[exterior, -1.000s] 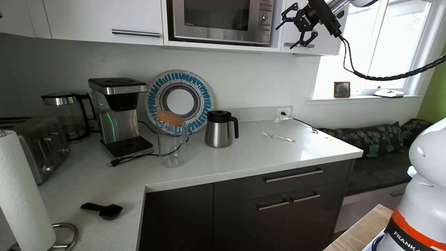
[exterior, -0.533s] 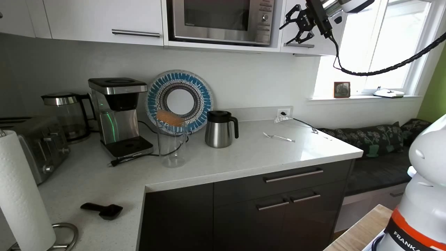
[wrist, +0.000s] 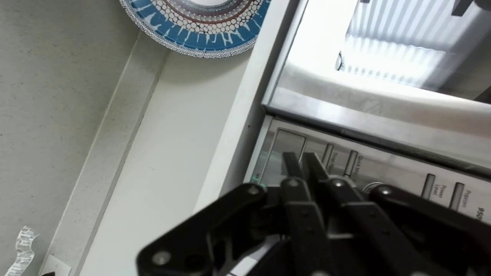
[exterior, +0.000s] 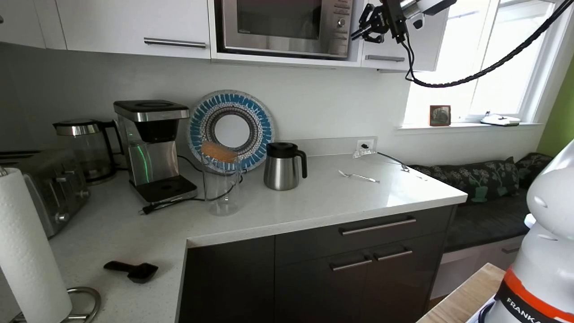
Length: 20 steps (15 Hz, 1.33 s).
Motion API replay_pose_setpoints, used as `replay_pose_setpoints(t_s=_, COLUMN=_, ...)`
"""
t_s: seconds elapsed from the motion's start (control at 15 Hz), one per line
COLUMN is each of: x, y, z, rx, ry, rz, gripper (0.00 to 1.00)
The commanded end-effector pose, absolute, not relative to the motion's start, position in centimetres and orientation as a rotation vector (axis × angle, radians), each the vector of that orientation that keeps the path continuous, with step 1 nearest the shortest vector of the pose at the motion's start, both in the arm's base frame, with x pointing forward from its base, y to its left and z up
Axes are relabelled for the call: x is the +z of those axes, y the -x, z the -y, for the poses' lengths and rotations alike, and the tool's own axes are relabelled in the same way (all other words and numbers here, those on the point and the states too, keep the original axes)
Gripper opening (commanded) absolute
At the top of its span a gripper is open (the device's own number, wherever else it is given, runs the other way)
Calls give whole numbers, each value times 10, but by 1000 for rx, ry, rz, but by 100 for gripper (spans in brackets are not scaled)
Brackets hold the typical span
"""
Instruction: Open the microwave door
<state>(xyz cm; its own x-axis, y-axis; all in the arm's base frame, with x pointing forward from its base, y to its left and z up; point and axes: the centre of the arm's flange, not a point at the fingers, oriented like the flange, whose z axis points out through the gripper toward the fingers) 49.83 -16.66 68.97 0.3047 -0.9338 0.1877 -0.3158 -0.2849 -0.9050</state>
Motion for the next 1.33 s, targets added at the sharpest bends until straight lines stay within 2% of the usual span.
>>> replay_pose_setpoints(t_s=0.0, x=689, y=-523, z=164, rx=-1003, ry=1733, rz=-1125, gripper=0)
replay_pose_setpoints(t_s=0.4, x=682, y=-546, z=153, rx=-1048, ry=1705, rz=-1144, gripper=0)
replay_pose_setpoints(t_s=1.27, x=674, y=-557, z=142, rx=-1047, ry=1661, rz=-1099, gripper=0)
